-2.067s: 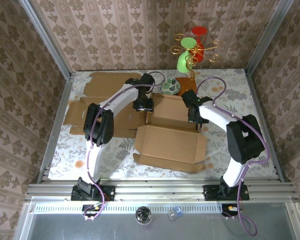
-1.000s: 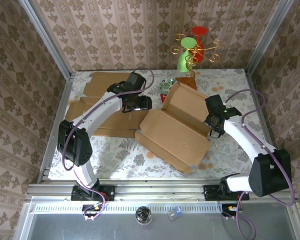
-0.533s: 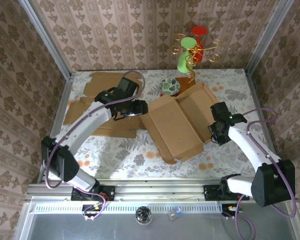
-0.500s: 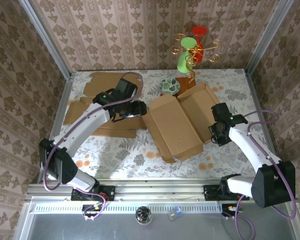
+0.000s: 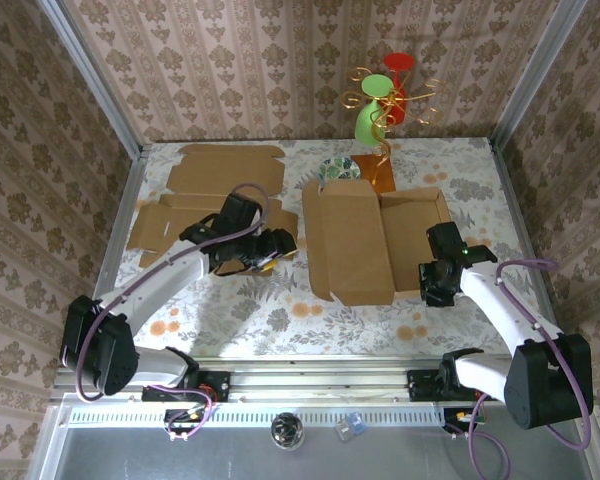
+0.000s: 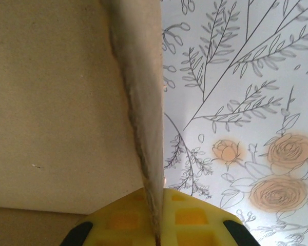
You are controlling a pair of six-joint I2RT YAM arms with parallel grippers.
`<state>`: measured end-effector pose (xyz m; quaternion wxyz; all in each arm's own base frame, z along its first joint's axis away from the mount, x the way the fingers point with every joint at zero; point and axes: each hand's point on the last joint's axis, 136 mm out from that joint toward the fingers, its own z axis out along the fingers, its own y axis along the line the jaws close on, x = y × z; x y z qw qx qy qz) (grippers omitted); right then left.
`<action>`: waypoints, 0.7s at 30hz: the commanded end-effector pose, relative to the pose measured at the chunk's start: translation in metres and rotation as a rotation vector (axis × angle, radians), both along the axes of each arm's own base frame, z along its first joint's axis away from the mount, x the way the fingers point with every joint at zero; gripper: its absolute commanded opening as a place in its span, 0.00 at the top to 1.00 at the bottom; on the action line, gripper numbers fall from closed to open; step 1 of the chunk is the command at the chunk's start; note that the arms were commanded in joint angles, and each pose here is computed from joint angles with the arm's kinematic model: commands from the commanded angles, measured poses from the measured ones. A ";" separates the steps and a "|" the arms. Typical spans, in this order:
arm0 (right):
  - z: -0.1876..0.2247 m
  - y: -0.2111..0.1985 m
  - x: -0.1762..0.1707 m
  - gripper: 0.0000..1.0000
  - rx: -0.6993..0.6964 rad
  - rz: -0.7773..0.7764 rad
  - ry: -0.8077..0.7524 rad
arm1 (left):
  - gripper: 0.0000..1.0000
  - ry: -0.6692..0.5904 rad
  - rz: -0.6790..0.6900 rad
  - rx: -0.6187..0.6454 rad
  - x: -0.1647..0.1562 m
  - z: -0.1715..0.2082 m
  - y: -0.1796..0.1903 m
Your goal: Fold the paper box
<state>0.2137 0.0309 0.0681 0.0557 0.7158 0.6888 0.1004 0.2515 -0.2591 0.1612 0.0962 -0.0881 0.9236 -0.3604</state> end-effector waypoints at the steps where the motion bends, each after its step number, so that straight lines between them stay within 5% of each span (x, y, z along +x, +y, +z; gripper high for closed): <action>1: -0.003 0.005 0.002 1.00 0.053 -0.069 -0.023 | 0.36 -0.019 0.010 -0.136 0.006 0.022 -0.025; 15: -0.014 0.011 -0.001 1.00 0.095 -0.088 -0.023 | 0.45 0.000 -0.064 -0.155 0.021 0.004 -0.071; 21: -0.017 0.013 -0.003 1.00 0.108 -0.098 -0.015 | 0.72 -0.014 -0.076 -0.119 0.023 -0.003 -0.073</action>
